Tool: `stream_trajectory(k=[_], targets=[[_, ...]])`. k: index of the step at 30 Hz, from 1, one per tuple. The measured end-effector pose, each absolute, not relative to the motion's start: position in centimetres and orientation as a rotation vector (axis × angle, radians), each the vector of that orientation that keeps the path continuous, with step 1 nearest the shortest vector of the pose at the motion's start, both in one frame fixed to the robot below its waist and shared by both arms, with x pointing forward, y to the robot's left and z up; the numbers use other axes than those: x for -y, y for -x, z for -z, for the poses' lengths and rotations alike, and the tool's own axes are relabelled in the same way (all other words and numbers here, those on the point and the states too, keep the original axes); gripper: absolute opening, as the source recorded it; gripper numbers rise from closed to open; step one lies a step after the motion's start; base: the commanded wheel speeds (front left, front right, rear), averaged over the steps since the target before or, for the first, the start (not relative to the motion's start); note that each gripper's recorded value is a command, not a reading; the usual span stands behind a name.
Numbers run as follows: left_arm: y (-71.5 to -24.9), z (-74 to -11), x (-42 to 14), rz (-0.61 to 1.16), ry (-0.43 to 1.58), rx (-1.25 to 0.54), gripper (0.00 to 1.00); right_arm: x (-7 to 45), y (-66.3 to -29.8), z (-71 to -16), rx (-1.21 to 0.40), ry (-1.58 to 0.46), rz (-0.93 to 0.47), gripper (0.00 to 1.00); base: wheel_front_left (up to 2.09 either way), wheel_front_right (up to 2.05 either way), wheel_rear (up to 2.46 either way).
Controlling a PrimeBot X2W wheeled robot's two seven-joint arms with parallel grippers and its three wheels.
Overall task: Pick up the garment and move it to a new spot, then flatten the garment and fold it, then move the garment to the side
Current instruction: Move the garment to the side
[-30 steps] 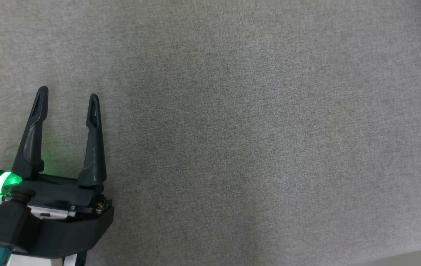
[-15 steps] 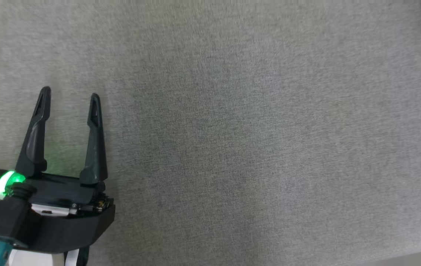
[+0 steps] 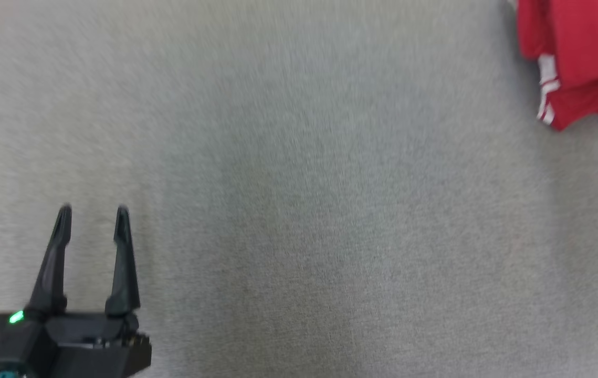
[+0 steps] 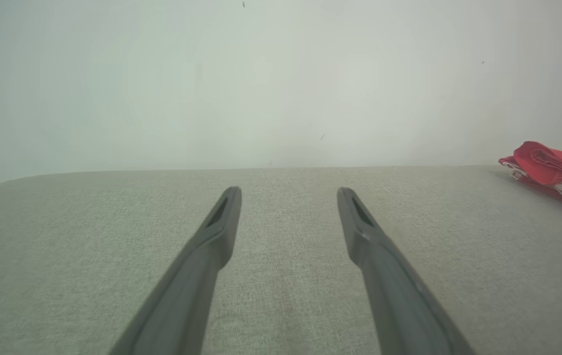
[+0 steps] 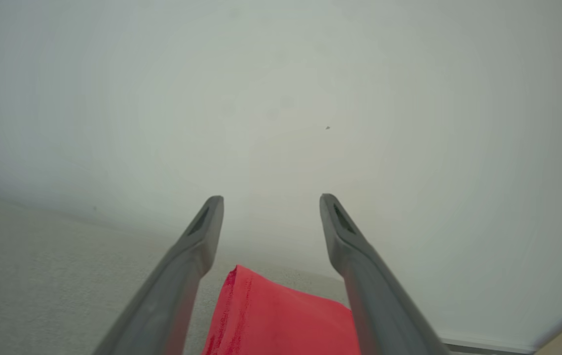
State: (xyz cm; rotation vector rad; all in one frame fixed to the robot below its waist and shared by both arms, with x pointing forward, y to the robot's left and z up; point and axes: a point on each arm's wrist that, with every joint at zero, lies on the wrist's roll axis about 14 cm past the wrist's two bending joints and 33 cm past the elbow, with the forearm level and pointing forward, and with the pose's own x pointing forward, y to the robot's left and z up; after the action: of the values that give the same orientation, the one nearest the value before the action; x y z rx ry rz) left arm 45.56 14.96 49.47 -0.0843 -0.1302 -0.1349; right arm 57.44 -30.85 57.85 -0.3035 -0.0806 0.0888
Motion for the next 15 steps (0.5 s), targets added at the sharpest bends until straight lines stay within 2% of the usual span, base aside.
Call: stream_trajectory(k=[7, 15], targets=[[-41.9, -51.4, -16.9, 0.082, 0.073, 0.141, 1.0, 27.0, -52.2, -58.5, 0.168, 0.126, -0.108, 1.0, 0.0, 0.0, 0.0], [-38.1, -53.1, -18.7, 0.035, 0.066, 0.169, 1.0, 22.9, -44.7, -55.1, 0.151, -0.019, -0.11, 1.0, 0.0, 0.0, 0.0]])
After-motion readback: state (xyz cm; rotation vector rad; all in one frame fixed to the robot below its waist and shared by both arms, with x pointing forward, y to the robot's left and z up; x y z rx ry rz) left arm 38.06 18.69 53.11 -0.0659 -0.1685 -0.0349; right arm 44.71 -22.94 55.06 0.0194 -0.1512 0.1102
